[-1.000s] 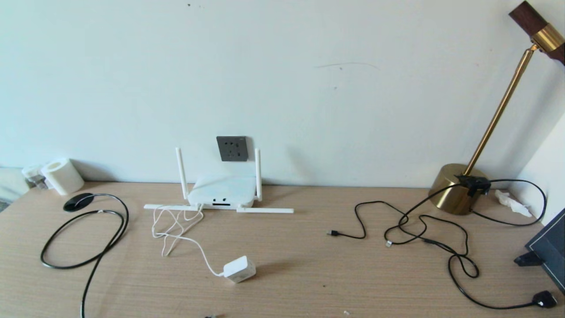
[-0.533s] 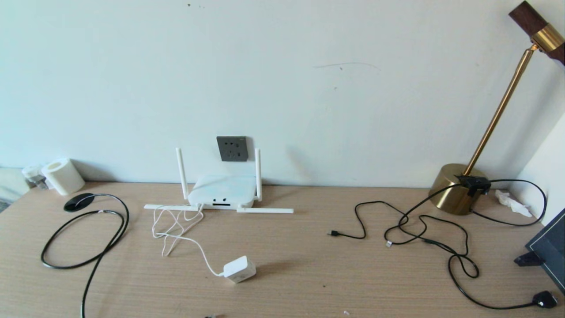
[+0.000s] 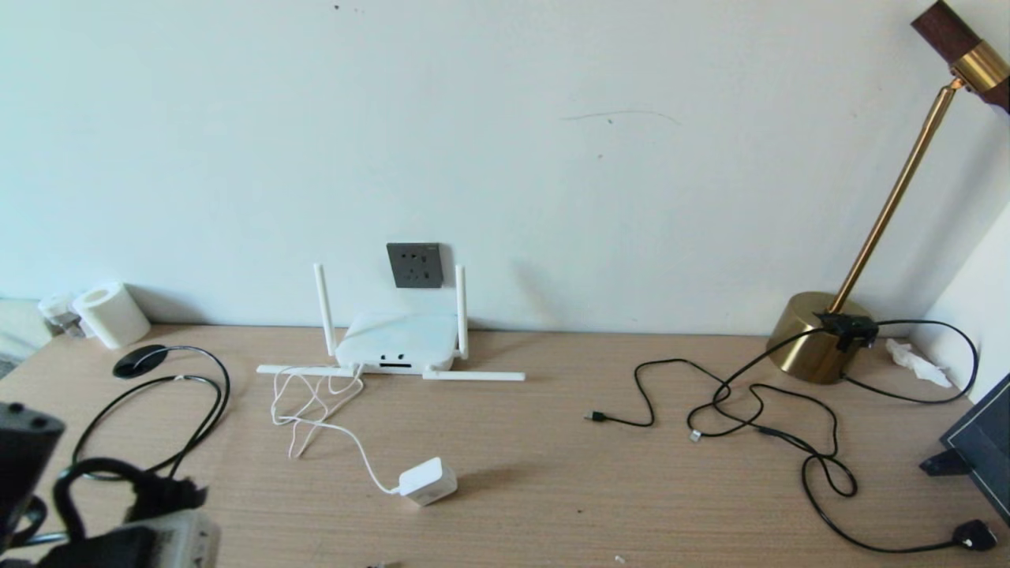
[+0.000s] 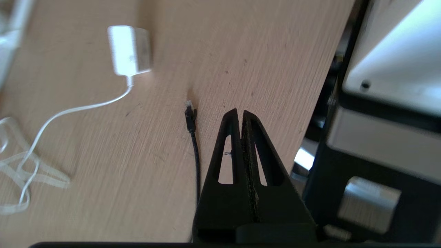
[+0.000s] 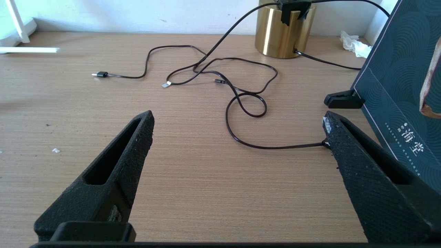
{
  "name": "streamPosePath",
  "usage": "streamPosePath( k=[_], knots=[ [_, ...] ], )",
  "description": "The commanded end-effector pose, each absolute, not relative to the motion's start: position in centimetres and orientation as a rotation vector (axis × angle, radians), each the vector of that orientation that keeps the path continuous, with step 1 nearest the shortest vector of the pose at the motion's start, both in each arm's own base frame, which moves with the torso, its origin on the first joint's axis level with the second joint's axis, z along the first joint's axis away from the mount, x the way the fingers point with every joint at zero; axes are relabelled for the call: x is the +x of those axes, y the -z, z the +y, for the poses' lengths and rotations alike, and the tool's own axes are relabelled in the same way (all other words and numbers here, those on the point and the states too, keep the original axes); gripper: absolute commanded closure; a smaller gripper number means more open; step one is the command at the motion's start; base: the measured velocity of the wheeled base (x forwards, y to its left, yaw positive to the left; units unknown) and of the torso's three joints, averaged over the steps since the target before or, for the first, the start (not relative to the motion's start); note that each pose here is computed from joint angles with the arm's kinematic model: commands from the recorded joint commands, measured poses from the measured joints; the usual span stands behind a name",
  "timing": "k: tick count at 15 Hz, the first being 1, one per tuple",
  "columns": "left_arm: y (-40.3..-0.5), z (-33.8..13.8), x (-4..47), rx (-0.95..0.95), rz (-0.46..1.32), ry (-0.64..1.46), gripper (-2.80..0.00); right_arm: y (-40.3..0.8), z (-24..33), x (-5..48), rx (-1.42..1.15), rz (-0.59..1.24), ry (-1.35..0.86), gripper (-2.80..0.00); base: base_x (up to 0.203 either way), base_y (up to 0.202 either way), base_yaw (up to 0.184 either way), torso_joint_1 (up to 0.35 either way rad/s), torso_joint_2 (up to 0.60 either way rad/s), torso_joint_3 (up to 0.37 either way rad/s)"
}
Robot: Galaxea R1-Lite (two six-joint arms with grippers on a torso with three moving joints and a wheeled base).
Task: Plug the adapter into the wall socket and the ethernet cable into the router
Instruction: Pick up plug
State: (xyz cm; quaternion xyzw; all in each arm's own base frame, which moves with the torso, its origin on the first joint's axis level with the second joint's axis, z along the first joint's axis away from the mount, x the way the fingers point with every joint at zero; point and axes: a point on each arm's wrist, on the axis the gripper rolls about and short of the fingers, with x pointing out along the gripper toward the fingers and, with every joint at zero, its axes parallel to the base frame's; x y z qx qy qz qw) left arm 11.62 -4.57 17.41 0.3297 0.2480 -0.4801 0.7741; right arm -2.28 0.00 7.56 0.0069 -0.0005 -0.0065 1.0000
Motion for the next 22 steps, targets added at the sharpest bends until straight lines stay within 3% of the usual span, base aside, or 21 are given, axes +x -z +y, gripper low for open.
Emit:
streamPosePath(
  k=[1,9,10,11,22],
  knots=[
    [-15.2,-5.6,14.7,0.743,0.659,1.129,0.0,-7.6,0.0,-2.3,0.014,-0.001,0.013,-2.8,0.0,0.0,0.0,0.0,0.0,0.0],
    [-15.3,-8.3,24.4,0.969,0.654,1.175,0.0,-7.6,0.0,-2.3,0.014,0.0,0.014,-2.8,0.0,0.0,0.0,0.0,0.0,0.0],
    [-15.6,-8.4,24.5,0.966,0.676,1.186,-1.76,-7.6,0.0,-2.3,0.014,0.0,0.014,-2.8,0.0,0.0,0.0,0.0,0.0,0.0],
    [-15.4,-8.5,24.9,0.962,0.691,1.195,-2.8,-7.6,0.0,-2.3,0.014,-0.001,0.014,-2.8,0.0,0.0,0.0,0.0,0.0,0.0],
    [-11.6,-10.5,30.6,0.917,0.712,1.171,-2.8,-7.6,0.0,-2.3,0.014,0.0,0.014,-2.8,0.0,0.0,0.0,0.0,0.0,0.0]
  ],
)
